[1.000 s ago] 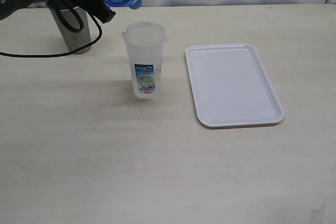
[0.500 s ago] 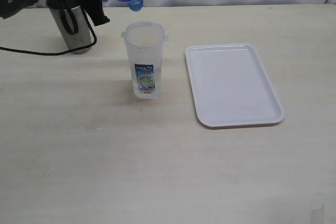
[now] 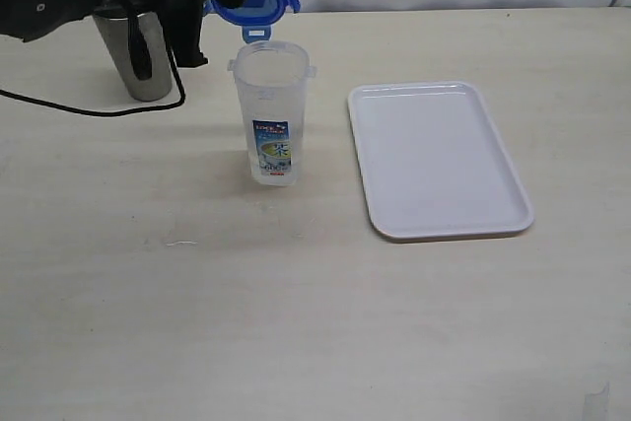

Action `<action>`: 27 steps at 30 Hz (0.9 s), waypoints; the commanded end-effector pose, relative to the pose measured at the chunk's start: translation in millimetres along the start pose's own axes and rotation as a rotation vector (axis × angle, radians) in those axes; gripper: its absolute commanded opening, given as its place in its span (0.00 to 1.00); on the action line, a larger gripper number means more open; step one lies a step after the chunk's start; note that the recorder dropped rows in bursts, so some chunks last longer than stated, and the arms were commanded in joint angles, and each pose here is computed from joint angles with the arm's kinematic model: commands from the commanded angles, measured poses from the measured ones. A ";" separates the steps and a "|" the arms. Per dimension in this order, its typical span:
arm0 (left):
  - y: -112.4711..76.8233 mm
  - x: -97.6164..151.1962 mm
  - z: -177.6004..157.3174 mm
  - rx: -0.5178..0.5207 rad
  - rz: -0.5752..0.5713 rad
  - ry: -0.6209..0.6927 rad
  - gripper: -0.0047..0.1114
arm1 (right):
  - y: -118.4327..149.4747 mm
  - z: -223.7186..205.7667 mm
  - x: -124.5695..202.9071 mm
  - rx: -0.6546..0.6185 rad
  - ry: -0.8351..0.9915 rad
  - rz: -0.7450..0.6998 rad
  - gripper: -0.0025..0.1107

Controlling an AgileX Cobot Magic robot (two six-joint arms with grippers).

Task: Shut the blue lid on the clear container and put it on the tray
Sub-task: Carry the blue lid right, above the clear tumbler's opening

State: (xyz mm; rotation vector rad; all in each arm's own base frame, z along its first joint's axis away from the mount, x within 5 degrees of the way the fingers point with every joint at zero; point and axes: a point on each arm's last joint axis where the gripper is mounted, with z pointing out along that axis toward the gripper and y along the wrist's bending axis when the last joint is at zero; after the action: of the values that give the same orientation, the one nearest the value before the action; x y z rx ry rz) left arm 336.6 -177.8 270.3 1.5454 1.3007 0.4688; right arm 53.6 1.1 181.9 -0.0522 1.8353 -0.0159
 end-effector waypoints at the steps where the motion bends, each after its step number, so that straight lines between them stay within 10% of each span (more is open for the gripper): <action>1: 18.4 -6.6 -8.7 -0.092 -0.152 -0.046 0.04 | 0.2 -0.2 0.0 -0.002 -0.006 -0.005 0.06; 8: 38.0 -7.8 -10.7 -0.100 -0.320 -0.021 0.04 | 0.2 -0.2 0.0 -0.002 -0.006 -0.005 0.06; 23: 31.1 1.9 -13.0 -0.012 0.057 0.224 0.04 | 0.2 -0.2 0.0 -0.002 -0.006 -0.005 0.06; 27: 54.0 16.1 -26.8 -0.366 -0.060 0.520 0.04 | 0.2 -0.2 0.0 -0.002 -0.006 -0.005 0.06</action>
State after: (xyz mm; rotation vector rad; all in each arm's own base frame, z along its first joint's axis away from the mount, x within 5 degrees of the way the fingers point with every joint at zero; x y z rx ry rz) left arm 344.5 -158.0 299.5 1.4551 1.5392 0.8528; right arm 53.6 1.1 181.9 -0.0522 1.8353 -0.0159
